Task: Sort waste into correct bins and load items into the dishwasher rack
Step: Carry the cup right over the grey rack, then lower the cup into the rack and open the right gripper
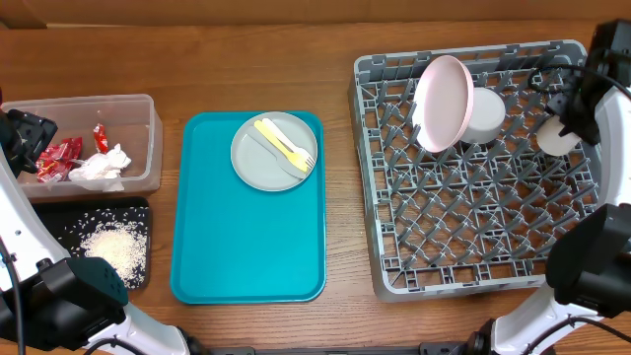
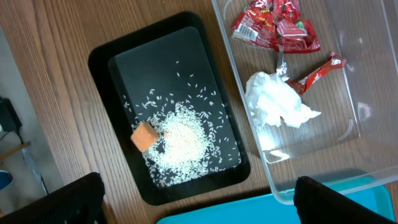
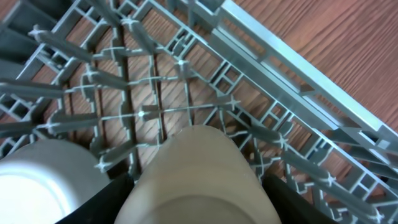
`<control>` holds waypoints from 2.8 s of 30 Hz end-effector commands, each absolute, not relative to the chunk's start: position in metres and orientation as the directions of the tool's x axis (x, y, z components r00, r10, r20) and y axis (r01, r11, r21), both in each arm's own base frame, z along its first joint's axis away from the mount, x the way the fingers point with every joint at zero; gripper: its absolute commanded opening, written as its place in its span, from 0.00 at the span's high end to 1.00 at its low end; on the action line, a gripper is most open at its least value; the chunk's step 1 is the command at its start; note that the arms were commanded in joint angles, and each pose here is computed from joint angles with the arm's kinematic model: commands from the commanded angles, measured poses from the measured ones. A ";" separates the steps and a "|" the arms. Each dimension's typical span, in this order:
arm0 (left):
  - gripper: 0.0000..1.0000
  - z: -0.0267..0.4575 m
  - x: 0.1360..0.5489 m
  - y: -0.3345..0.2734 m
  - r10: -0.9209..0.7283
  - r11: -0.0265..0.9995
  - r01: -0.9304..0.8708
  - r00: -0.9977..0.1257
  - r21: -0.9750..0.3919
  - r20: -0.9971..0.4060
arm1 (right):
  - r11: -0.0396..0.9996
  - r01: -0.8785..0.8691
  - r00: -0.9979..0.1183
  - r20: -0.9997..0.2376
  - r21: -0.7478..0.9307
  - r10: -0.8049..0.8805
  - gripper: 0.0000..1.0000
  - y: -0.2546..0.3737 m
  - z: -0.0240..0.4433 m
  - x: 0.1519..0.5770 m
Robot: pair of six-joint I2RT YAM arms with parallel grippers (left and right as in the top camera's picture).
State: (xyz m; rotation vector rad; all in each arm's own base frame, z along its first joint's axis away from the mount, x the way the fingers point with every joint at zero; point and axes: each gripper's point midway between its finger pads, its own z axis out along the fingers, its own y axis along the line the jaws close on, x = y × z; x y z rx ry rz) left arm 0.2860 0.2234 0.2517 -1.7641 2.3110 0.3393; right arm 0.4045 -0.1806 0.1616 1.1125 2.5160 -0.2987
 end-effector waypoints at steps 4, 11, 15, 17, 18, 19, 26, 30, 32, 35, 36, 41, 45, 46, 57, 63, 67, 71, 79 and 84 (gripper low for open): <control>0.00 0.262 0.283 0.224 -0.912 0.235 -0.971 -0.234 0.039 -0.337 | 0.672 0.740 -0.621 -0.420 -0.034 0.662 0.48 -0.179 0.156 0.404; 0.00 0.262 0.284 0.224 -0.912 0.235 -0.971 -0.234 0.038 -0.337 | 0.673 0.737 -0.641 -0.376 -0.059 0.669 0.45 -0.177 0.140 0.398; 0.00 0.262 0.283 0.224 -0.912 0.235 -0.971 -0.234 0.039 -0.337 | 0.687 0.725 -0.664 -0.305 -0.043 0.682 0.45 -0.166 0.121 0.392; 0.00 0.262 0.283 0.224 -0.912 0.235 -0.971 -0.234 0.039 -0.337 | 0.699 0.715 -0.675 -0.262 -0.004 0.690 0.45 -0.155 0.115 0.390; 0.00 0.262 0.284 0.224 -0.912 0.235 -0.971 -0.234 0.038 -0.337 | 0.704 0.710 -0.682 -0.233 0.019 0.693 0.45 -0.148 0.113 0.389; 0.00 0.262 0.283 0.224 -0.912 0.235 -0.971 -0.234 0.039 -0.337 | 0.706 0.708 -0.685 -0.221 0.026 0.695 0.45 -0.145 0.112 0.388; 0.00 0.262 0.284 0.224 -0.912 0.235 -0.971 -0.234 0.038 -0.337 | 0.728 0.684 -0.714 -0.164 0.039 0.680 0.45 -0.135 0.110 0.380; 0.00 0.262 0.283 0.224 -0.912 0.235 -0.971 -0.234 0.039 -0.337 | 0.728 0.686 -0.719 -0.131 0.024 0.682 0.44 -0.132 0.109 0.371; 0.00 0.262 0.283 0.224 -0.912 0.235 -0.971 -0.234 0.039 -0.337 | 0.727 0.686 -0.722 -0.107 0.017 0.684 0.44 -0.129 0.108 0.366; 0.00 0.262 0.284 0.224 -0.912 0.235 -0.971 -0.234 0.038 -0.337 | 0.727 0.686 -0.723 -0.095 0.015 0.684 0.40 -0.128 0.108 0.363; 0.00 0.262 0.284 0.224 -0.912 0.235 -0.971 -0.234 0.038 -0.337 | 0.727 0.686 -0.724 -0.093 0.014 0.684 0.40 -0.128 0.108 0.363; 0.00 0.262 0.284 0.224 -0.912 0.235 -0.971 -0.234 0.038 -0.337 | 0.727 0.686 -0.723 -0.096 0.014 0.684 0.05 -0.128 0.108 0.363; 0.00 0.262 0.284 0.224 -0.912 0.235 -0.971 -0.234 0.038 -0.337 | 0.728 0.685 -0.722 -0.110 0.021 0.683 0.03 -0.129 0.110 0.367; 0.00 0.262 0.283 0.224 -0.912 0.235 -0.971 -0.234 0.039 -0.337 | 0.728 0.685 -0.721 -0.118 0.024 0.683 0.03 -0.130 0.111 0.369; 0.00 0.262 0.284 0.224 -0.912 0.235 -0.971 -0.234 0.038 -0.337 | 0.732 0.679 -0.716 -0.173 0.048 0.676 0.12 -0.128 0.150 0.374; 0.00 0.262 0.283 0.224 -0.912 0.235 -0.971 -0.234 0.039 -0.337 | 0.774 0.632 -0.763 -0.148 0.036 0.629 0.62 -0.104 0.175 0.352; 0.00 0.262 0.284 0.224 -0.912 0.235 -0.971 -0.234 0.038 -0.337 | 0.785 0.620 -0.784 -0.054 -0.006 0.618 0.92 -0.093 0.155 0.333; 0.00 0.262 0.283 0.224 -0.912 0.235 -0.971 -0.234 0.039 -0.337 | 0.777 0.629 -0.777 -0.034 -0.014 0.628 0.94 -0.094 0.127 0.329; 0.00 0.262 0.284 0.224 -0.912 0.235 -0.971 -0.234 0.038 -0.337 | 0.722 0.692 -0.717 -0.130 -0.015 0.684 0.94 -0.126 0.115 0.341; 0.00 0.262 0.283 0.224 -0.912 0.235 -0.971 -0.234 0.039 -0.337 | 0.706 0.708 -0.694 -0.189 0.000 0.695 0.94 -0.140 0.117 0.351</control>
